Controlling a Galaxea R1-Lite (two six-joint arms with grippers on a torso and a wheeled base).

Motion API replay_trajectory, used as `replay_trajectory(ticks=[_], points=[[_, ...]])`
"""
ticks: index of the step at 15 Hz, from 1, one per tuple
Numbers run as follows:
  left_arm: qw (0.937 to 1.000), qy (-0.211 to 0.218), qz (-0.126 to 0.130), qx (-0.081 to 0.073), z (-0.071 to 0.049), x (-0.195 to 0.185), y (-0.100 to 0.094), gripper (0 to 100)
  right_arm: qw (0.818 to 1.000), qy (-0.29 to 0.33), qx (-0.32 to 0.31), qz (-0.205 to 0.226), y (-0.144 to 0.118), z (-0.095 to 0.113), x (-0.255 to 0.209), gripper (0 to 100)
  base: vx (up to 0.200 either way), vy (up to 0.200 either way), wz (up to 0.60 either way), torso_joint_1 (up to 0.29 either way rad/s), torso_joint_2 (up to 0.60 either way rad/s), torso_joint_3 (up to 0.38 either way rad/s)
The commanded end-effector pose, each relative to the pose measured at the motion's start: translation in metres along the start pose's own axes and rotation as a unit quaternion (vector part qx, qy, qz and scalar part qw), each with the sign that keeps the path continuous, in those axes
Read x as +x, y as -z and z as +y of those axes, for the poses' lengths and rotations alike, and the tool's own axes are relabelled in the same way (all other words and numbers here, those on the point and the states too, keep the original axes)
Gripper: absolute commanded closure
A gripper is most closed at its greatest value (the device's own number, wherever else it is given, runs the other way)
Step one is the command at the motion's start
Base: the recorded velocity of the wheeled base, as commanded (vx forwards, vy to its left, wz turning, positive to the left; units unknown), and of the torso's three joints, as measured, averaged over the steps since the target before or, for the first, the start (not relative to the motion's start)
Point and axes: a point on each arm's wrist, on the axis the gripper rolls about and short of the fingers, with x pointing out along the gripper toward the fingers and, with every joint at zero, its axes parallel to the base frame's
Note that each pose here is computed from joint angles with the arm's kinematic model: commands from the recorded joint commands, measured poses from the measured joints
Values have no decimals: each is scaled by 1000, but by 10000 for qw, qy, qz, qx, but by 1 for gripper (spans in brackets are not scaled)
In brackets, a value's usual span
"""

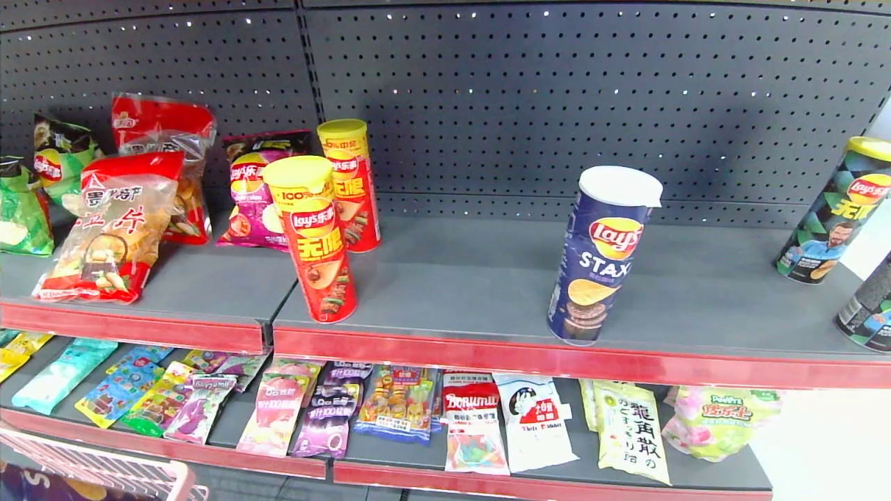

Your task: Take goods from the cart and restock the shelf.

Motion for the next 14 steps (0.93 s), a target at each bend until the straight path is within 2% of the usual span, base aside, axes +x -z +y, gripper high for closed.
replay_trajectory(ticks=[1,7,10,14], points=[[10000,12,63,-15,1,4,-2,100,10000,-8,11,-6,1,0,0,0,0,0,-600,2,2,2],[9998,175,79,-24,9,33,-18,100,10000,-8,3,-14,0,0,0,0,0,0,-600,5,2,4],[9995,280,152,-48,12,43,-25,100,10000,-8,3,-14,0,0,0,0,0,0,0,0,0,0],[9965,687,447,-160,22,82,-51,100,10000,-8,18,-14,0,0,0,0,0,0,0,0,0,0]])
